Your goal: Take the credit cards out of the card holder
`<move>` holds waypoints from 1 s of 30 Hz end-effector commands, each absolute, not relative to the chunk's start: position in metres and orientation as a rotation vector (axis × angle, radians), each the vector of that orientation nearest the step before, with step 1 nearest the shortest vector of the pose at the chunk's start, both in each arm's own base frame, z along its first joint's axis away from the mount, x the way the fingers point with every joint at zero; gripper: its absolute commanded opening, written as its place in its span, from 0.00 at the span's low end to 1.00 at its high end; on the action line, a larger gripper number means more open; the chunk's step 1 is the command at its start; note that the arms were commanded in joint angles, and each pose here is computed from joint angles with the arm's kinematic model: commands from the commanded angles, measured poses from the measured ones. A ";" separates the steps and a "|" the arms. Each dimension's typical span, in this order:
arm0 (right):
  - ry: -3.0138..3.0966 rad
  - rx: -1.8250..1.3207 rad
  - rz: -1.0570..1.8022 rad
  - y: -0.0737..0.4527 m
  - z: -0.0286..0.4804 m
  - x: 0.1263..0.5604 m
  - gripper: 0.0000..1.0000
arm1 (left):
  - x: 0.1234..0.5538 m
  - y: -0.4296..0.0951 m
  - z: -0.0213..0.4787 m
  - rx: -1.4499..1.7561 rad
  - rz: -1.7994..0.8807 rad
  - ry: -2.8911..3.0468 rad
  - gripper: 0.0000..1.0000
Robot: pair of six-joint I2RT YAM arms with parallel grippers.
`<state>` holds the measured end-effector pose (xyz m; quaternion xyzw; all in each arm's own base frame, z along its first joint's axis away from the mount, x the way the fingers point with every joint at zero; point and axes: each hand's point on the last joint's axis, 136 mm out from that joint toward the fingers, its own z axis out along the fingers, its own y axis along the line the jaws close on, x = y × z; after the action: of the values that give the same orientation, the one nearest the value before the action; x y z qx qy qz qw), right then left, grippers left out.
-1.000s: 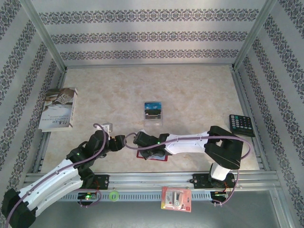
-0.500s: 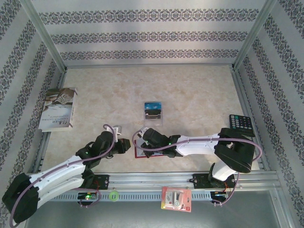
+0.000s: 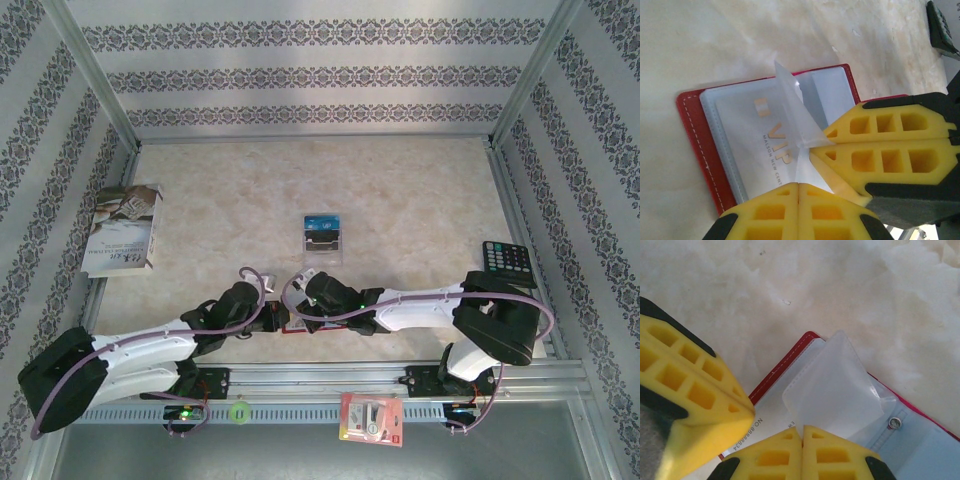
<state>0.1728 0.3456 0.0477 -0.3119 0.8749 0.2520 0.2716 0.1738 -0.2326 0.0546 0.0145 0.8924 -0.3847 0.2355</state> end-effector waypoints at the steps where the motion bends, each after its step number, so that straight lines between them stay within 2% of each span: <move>1: 2.341 -0.796 0.709 0.346 0.053 0.176 0.00 | 0.175 -0.241 0.062 0.051 -1.102 2.411 0.00; 18: 2.359 -0.685 0.702 0.339 0.050 0.175 0.00 | 0.164 -0.227 0.016 -0.064 -0.946 2.631 0.00; 22: 2.385 -0.543 0.571 0.317 0.050 0.182 0.19 | 0.159 -0.224 0.014 -0.058 -0.940 2.651 0.00; 26: 2.443 -0.331 0.292 0.270 0.045 0.190 0.37 | 0.158 -0.223 0.013 -0.058 -0.937 2.651 0.00; 30: 2.412 -0.236 0.228 0.245 0.052 0.191 0.44 | 0.160 -0.225 0.020 -0.033 -0.938 2.638 0.00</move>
<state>0.1846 0.2833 0.0486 -0.1462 0.9258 0.1486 0.3155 0.1707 -0.2311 0.0285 -0.0181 0.9150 -0.3551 0.1905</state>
